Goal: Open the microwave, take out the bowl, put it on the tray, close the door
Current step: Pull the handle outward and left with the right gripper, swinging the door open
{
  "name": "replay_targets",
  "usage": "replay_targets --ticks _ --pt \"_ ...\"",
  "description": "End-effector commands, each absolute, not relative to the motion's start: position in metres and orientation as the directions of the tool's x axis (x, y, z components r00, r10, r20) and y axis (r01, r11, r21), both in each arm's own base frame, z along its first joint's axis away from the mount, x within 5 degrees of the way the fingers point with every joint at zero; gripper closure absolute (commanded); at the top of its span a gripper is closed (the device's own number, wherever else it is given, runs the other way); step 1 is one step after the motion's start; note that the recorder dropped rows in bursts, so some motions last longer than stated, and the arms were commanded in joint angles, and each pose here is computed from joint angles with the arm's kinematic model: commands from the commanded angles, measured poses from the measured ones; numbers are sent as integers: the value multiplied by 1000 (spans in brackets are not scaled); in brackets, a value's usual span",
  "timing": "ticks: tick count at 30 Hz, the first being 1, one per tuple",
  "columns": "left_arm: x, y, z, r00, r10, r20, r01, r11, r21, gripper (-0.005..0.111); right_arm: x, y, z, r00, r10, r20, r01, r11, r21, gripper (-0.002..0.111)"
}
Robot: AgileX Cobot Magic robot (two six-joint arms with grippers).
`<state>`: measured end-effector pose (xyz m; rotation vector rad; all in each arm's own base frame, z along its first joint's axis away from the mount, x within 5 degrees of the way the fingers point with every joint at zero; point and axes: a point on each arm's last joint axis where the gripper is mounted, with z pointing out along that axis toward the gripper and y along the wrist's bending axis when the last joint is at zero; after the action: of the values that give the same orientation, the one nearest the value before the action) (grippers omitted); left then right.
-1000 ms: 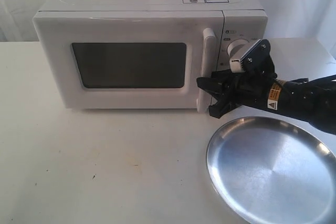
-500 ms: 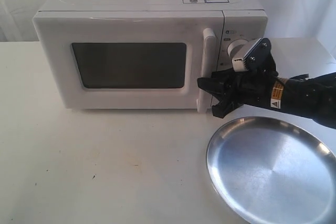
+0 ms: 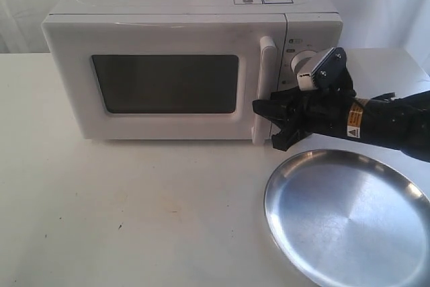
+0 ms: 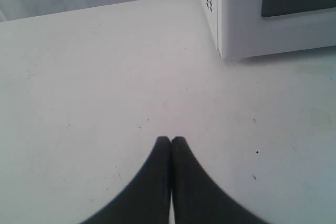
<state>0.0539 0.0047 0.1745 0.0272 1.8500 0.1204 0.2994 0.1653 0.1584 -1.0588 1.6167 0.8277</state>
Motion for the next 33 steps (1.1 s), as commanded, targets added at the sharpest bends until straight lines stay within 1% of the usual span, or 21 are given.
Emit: replay_targets --ticks 1,8,24,25,27,29,31,33 --pt "54 5 174 -279 73 -958 -44 995 89 107 221 182 150 68 -315 -947 -970 -244 12 108" --pt "54 5 174 -279 73 -958 -44 995 89 107 203 175 161 121 -301 -946 -965 -260 -41 108" --pt "54 5 174 -279 73 -958 -44 995 89 107 200 174 161 45 -308 -950 -975 -220 26 108" --pt "54 5 174 -279 73 -958 -44 995 89 107 201 174 161 29 -308 -951 -977 -211 39 106" --pt "54 5 174 -279 73 -958 -44 995 89 107 201 174 161 5 -313 -950 -977 -203 62 97" --pt "54 5 174 -279 73 -958 -44 995 89 107 201 174 162 -37 -317 -948 -978 -184 99 86" --pt "54 5 174 -279 73 -958 -44 995 89 107 202 175 162 -72 -322 -944 -976 -172 133 70" --pt "54 5 174 -279 73 -958 -44 995 89 107 201 174 162 -95 -328 -940 -974 -166 156 56"
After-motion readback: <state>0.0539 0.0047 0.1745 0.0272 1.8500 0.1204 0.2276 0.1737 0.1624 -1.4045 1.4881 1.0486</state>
